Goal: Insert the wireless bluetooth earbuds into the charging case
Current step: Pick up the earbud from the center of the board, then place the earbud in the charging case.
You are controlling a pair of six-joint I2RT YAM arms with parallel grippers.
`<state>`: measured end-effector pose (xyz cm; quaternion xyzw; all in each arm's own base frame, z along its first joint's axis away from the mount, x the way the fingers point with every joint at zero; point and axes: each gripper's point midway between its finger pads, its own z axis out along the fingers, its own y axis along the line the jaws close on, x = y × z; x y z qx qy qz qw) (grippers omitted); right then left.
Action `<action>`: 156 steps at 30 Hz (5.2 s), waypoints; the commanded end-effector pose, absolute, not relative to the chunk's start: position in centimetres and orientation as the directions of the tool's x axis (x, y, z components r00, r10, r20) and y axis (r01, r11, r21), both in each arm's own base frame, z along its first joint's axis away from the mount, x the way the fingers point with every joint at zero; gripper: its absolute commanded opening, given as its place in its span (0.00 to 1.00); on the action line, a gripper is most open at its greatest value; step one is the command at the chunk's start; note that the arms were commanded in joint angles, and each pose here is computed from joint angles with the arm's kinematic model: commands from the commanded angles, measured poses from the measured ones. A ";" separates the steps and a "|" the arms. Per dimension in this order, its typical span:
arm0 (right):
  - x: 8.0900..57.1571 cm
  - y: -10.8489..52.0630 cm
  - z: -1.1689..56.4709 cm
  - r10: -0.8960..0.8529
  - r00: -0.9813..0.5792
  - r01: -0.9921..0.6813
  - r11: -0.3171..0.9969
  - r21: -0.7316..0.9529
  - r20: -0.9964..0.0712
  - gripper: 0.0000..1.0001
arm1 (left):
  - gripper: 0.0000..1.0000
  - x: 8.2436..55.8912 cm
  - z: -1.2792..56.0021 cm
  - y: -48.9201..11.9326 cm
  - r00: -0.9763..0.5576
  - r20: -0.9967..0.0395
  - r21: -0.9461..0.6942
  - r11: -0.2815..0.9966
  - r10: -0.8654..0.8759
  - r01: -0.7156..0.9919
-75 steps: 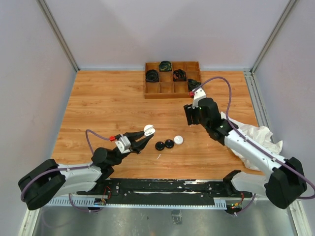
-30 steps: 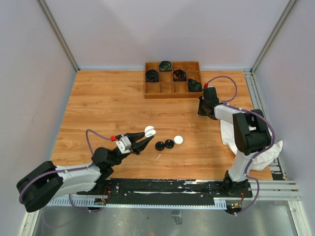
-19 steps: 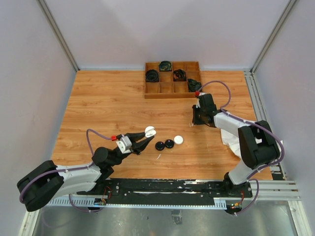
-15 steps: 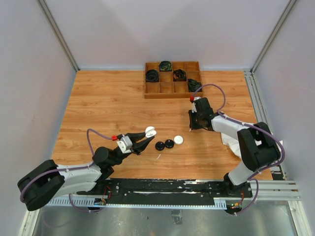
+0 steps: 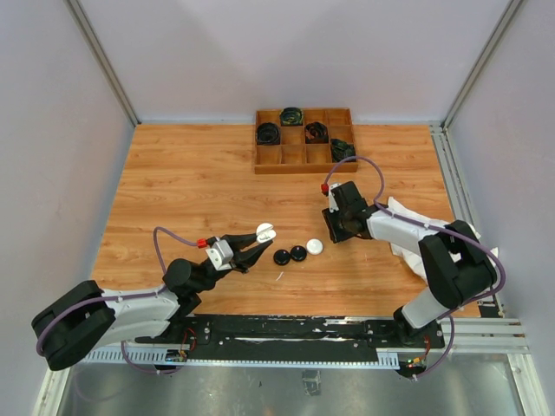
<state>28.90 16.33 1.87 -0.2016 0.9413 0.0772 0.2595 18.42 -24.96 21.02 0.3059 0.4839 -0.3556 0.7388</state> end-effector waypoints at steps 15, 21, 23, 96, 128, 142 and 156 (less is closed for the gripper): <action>28.0 16.1 4.1 -0.513 -0.790 -0.525 0.849 -0.062 -0.337 0.38 | 0.00 17.5 19.5 -24.3 0.266 -0.938 0.107 0.545 -0.222 0.831; 28.1 16.7 3.6 -0.530 -0.801 -0.541 0.840 -0.042 -0.279 0.36 | 0.00 17.5 19.6 -24.2 0.270 -0.937 0.110 0.546 -0.221 0.830; 28.2 16.7 3.4 -0.532 -0.804 -0.542 0.840 -0.041 -0.264 0.36 | 0.00 17.5 19.5 -24.3 0.268 -0.938 0.110 0.545 -0.220 0.831; 17.1 31.8 30.0 0.179 -0.003 -0.912 0.403 0.076 -0.984 0.10 | 0.00 16.0 20.6 -24.0 0.340 -0.903 0.167 0.512 -0.264 0.842; 15.0 35.1 28.2 0.171 -0.054 -0.958 0.270 0.100 -0.984 0.11 | 0.00 15.4 21.9 -23.4 0.344 -0.881 0.144 0.510 -0.323 0.848; 14.8 35.1 27.4 0.162 -0.071 -0.956 0.271 0.113 -0.984 0.13 | 0.00 15.3 22.2 -23.2 0.340 -0.877 0.131 0.513 -0.338 0.848; 15.0 34.9 27.1 0.171 -0.099 -0.948 0.283 0.145 -0.980 0.15 | 0.00 15.2 22.3 -23.1 0.345 -0.874 0.134 0.513 -0.342 0.848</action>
